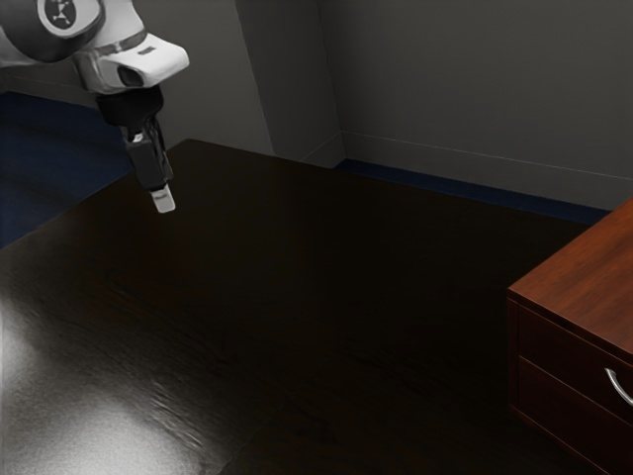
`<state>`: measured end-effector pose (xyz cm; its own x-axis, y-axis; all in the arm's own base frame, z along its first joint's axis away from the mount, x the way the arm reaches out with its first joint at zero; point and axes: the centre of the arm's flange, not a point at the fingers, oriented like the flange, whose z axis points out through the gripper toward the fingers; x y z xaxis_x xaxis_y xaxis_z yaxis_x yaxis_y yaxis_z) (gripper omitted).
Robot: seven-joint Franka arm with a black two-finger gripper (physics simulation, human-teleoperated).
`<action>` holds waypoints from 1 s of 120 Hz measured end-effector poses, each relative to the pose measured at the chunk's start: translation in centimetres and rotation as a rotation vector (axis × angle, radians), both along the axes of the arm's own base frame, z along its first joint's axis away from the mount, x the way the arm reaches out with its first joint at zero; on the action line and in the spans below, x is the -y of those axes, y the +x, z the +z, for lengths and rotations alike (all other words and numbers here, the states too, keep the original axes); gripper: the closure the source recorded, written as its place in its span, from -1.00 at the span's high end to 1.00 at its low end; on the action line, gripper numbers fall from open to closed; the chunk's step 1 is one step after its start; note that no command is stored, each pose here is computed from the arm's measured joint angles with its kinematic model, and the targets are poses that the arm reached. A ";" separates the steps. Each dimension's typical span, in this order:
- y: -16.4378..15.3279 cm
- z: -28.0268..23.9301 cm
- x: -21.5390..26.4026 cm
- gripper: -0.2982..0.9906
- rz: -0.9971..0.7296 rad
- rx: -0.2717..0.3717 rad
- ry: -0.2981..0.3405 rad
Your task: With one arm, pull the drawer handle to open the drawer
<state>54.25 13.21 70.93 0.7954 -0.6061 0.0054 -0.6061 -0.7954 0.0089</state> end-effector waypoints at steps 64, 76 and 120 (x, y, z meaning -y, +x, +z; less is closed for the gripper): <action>-5.4 0.6 28.1 0.53 -0.555 -0.024 -0.061; -6.1 -1.3 33.7 0.53 -0.726 -0.034 -0.069; -1.3 -5.1 39.4 0.53 -1.033 0.178 -0.018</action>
